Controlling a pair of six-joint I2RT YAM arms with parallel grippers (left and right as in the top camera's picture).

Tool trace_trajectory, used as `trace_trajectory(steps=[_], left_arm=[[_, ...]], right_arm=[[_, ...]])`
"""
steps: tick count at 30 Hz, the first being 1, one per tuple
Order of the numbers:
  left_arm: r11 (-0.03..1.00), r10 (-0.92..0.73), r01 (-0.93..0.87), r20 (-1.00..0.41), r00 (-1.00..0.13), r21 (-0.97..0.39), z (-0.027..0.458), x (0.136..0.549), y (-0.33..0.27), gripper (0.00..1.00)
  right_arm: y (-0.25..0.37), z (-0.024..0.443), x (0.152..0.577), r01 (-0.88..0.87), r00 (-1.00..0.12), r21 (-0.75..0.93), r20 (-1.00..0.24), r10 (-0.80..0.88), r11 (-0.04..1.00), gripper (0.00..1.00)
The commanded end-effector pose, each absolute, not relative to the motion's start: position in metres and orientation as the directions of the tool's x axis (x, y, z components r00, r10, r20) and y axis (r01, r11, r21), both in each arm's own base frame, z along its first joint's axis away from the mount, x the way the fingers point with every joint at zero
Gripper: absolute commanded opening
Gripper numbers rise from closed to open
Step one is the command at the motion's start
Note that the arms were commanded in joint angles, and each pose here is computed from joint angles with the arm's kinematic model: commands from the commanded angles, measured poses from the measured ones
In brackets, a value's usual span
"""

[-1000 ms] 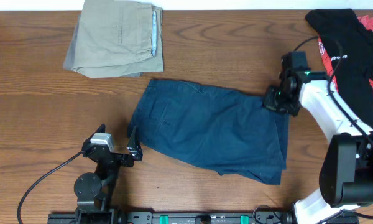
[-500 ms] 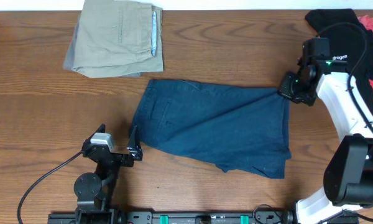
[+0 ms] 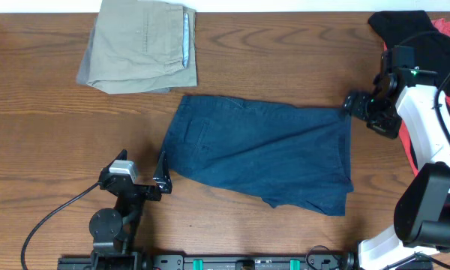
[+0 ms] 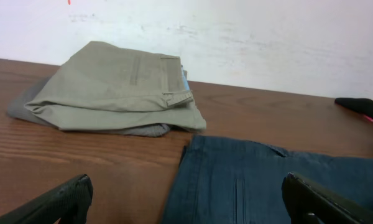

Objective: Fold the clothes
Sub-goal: 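Grasp the trousers' right edge with the right gripper and pull rightward, then grasp the lower right corner with the right gripper and tug outward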

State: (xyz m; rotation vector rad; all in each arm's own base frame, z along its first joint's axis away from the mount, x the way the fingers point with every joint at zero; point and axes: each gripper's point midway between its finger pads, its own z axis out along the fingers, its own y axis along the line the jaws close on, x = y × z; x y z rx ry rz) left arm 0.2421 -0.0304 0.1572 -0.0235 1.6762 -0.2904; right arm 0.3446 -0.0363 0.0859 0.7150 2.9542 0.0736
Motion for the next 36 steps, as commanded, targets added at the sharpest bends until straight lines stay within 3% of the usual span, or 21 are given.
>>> trace_trajectory(steps=[1,10,18,27,30,36], left_arm=[[0.968,-0.169,0.157,-0.971,-0.169,-0.196,0.141,0.242,-0.032,0.98],[0.968,-0.169,0.157,-0.971,-0.169,-0.196,0.141,0.242,-0.032,0.98],[0.968,-0.169,0.157,-0.971,-0.169,-0.196,0.141,0.242,-0.032,0.98],[0.968,-0.169,0.157,-0.971,-0.169,-0.196,0.141,0.242,-0.032,0.98],[0.968,-0.169,0.157,-0.971,-0.169,-0.196,0.141,0.242,-0.032,0.98],[0.968,-0.169,0.157,-0.971,-0.169,-0.196,0.141,0.242,-0.032,0.98]], right_arm=[[-0.038,0.087,0.332,0.445,-0.894,0.041,-0.037,0.447,0.894,0.99],[-0.029,0.078,0.278,0.446,-0.881,-0.021,0.166,0.443,0.895,0.99],[0.012,0.04,0.227,0.395,-0.868,0.079,0.358,0.343,0.915,0.99],[0.014,0.019,0.212,0.429,-0.846,0.051,0.373,0.381,0.902,0.98],[0.009,0.018,0.211,0.419,-0.848,0.022,0.366,0.383,0.908,0.89],[0.006,0.018,0.211,0.413,-0.851,0.007,0.358,0.383,0.911,0.57]])
